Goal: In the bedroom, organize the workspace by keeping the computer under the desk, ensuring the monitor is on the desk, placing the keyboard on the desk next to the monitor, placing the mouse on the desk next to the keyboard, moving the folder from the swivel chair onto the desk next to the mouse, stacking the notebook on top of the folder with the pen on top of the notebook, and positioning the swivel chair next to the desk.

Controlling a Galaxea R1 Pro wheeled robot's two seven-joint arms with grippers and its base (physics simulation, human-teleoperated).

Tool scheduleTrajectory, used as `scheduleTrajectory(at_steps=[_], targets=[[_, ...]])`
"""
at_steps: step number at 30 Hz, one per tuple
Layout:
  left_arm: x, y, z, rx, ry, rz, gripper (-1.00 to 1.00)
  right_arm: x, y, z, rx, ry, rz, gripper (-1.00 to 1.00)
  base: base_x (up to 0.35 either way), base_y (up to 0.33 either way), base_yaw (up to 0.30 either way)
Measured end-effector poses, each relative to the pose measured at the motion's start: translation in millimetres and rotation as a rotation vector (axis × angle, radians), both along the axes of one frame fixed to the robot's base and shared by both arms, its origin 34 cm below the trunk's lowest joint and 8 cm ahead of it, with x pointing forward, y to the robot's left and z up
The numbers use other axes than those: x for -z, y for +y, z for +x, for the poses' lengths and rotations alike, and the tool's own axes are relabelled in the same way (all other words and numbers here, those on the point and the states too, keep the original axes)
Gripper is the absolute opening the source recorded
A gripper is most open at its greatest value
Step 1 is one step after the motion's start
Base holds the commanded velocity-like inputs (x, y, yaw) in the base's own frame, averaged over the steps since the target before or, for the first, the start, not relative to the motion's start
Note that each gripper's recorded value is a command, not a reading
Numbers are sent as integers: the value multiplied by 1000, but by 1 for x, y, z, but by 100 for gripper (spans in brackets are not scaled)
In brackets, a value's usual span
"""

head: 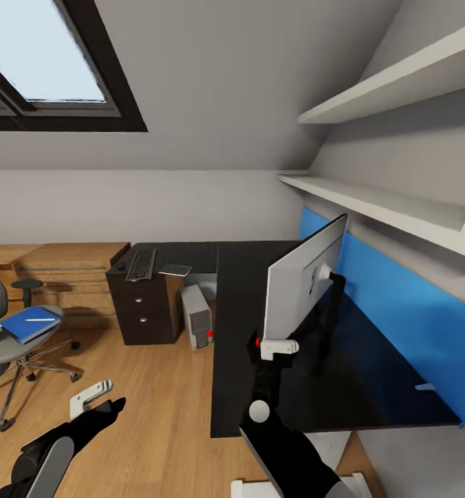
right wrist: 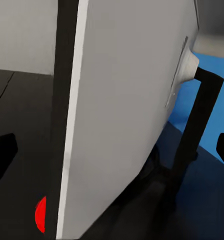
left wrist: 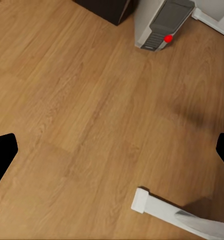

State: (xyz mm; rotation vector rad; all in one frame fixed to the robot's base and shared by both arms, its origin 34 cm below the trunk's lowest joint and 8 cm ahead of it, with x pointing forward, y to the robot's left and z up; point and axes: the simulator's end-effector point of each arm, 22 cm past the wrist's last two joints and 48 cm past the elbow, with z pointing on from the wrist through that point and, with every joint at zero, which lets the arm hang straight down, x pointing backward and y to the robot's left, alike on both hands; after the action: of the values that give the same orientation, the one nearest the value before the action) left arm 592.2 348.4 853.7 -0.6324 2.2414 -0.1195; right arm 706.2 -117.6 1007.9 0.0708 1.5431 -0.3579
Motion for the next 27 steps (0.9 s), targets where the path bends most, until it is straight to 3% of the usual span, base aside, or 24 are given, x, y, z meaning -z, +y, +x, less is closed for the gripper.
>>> scheduleTrajectory(at_steps=[27], targets=[[0,0,0,1,2,-1,100,4,-8,1,10,7,-10,100,85,14,0]])
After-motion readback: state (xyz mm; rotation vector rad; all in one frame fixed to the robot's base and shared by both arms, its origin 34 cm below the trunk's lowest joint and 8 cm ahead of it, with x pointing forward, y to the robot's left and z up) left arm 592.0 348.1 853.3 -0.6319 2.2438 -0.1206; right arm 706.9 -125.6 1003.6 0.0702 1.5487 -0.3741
